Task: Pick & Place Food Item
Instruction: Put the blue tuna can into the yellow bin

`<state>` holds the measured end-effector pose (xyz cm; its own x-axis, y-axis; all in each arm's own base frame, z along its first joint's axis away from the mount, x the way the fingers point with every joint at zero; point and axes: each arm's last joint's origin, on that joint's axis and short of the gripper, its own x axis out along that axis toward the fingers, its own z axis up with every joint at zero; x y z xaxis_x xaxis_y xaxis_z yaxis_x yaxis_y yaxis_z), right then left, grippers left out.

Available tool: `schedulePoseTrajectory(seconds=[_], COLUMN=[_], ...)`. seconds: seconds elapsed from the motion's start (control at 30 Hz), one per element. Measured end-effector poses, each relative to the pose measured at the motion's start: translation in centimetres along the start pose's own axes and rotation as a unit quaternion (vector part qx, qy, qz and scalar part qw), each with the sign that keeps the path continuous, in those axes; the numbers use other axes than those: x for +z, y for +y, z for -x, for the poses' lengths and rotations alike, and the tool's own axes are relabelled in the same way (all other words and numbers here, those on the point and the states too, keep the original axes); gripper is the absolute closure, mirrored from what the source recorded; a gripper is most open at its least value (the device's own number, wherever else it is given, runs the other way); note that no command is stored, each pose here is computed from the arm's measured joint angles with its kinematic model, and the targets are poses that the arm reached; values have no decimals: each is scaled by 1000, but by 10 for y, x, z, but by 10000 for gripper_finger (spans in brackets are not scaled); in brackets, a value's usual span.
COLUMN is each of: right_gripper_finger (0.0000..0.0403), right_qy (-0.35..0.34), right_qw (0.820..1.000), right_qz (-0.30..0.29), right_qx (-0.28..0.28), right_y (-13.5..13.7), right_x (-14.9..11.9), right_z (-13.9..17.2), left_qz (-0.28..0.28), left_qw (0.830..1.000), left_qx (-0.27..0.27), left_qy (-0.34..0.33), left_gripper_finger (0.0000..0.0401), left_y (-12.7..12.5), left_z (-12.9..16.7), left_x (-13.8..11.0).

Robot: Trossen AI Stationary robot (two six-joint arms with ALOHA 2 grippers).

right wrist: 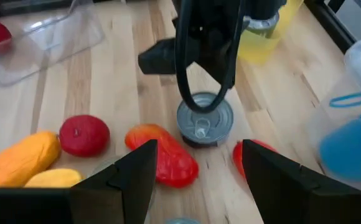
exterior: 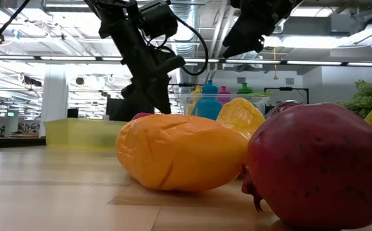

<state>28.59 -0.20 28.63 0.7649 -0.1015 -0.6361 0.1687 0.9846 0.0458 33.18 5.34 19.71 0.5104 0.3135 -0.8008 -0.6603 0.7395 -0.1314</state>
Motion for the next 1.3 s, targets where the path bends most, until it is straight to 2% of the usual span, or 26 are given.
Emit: schedulePoseTrajectory(seconds=[0.2,0.5,0.7,0.9,1.03,1.13,1.3], right_gripper_finger=[177,177,177,177,177,177,177], right_qy=[-30,-53,-70,-54,-41,-37,-34], right_qw=[999,999,997,998,998,998,998], right_qz=[11,12,9,8,9,3,0], right_qx=[4,8,14,14,42,56,55], right_y=[1,-1,-1,-1,3,3,3], right_x=[6,8,10,6,5,5,4], right_z=[5,30,46,44,40,40,40], left_qz=[-14,-27,-25,-20,-22,-25,-39], left_qw=[1000,1000,1000,999,999,999,997], left_qx=[0,-5,-7,-1,-6,-32,-69], left_qy=[0,1,-12,-33,-30,-19,15], left_gripper_finger=[401,401,401,401,399,382,315], left_y=[0,0,2,4,4,1,-2], left_z=[0,0,15,27,30,33,34], left_x=[0,0,4,8,8,6,2])
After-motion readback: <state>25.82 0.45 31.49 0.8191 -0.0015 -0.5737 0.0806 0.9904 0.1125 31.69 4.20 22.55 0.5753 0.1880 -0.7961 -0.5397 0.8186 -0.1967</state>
